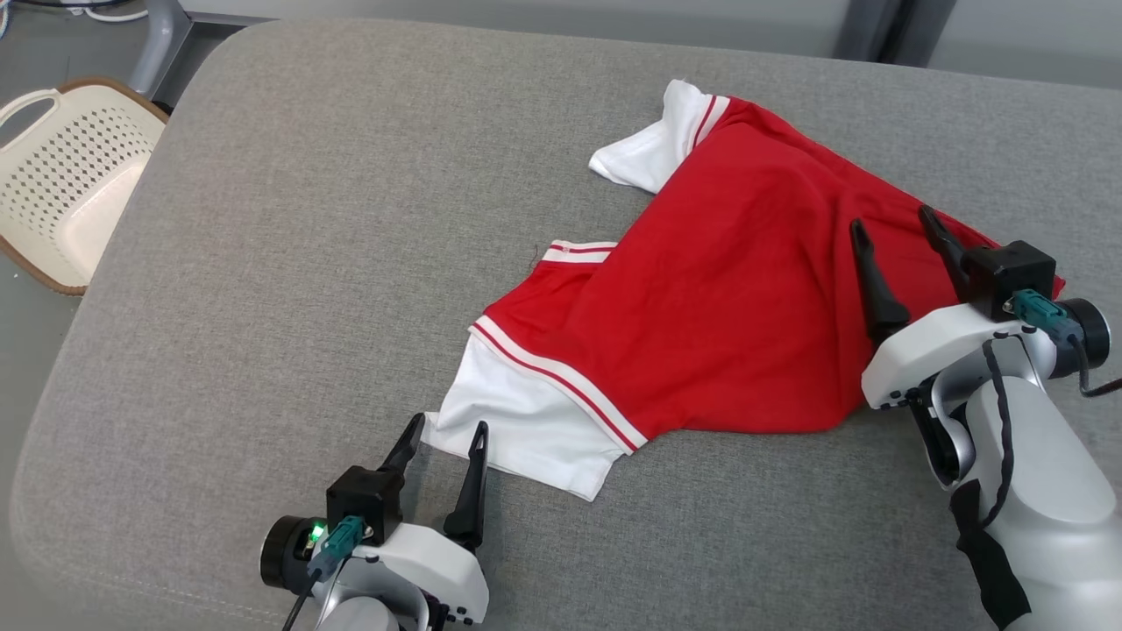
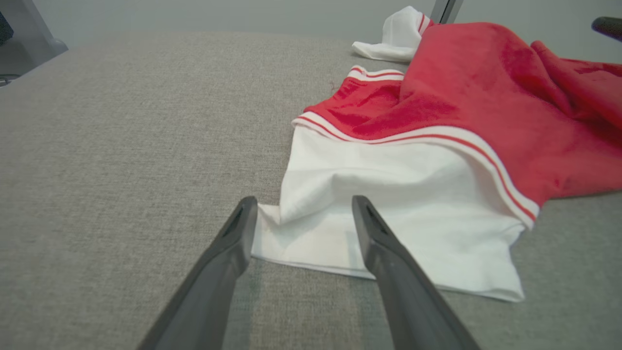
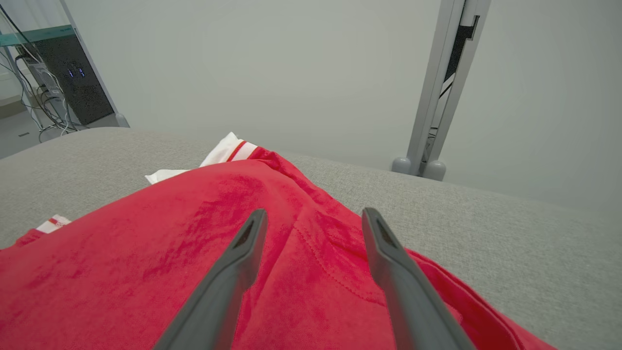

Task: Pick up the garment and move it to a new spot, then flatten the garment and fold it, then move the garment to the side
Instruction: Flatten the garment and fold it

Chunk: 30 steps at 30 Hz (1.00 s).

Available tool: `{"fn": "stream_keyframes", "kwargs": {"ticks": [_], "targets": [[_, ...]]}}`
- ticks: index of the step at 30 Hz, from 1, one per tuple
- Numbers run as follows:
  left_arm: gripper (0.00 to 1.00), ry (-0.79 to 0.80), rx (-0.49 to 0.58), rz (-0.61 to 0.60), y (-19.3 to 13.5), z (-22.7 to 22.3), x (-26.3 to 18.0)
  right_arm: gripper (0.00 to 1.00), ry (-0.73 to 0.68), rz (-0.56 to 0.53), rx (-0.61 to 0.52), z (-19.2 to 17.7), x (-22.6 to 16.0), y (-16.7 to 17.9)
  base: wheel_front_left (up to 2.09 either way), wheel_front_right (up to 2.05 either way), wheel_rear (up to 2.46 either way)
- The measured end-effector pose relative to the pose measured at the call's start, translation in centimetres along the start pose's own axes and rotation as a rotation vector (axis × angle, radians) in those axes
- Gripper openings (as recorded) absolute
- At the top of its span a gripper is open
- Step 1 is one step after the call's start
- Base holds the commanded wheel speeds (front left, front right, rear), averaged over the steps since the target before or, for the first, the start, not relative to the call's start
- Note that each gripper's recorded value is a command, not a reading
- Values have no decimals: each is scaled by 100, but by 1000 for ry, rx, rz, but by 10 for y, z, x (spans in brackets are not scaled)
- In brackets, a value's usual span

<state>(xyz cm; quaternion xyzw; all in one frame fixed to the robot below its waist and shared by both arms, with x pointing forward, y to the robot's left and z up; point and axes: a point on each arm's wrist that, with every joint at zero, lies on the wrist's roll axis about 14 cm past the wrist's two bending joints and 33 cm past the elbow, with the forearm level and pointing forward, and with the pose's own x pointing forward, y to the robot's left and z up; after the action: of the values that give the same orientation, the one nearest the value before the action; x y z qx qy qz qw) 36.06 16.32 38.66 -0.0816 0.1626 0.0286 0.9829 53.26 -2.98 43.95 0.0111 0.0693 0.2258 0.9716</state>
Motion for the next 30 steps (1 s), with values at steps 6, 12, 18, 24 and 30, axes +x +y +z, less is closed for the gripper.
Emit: {"fn": "stream_keyframes", "kwargs": {"ticks": [6, 12, 18, 24, 30], "targets": [[100, -9, 2, -23, -9, 3, 6, 100, -9, -69, 33, -1, -13, -20, 0, 0, 0], [100, -16, 12, -80, -27, 7, 17, 100, 31, -154, 72, -21, -40, -47, 0, 0, 0], [100, -11, 20, -89, -28, 5, 20, 100, 55, -147, 102, -31, -38, -42, 0, 0, 0], [100, -8, 20, -57, -16, 4, 16, 96, 101, -129, 142, -47, -31, -31, 0, 0, 0], [100, -7, 22, -36, -9, 4, 14, 40, 104, -118, 155, -49, -25, -26, 0, 0, 0]]}}
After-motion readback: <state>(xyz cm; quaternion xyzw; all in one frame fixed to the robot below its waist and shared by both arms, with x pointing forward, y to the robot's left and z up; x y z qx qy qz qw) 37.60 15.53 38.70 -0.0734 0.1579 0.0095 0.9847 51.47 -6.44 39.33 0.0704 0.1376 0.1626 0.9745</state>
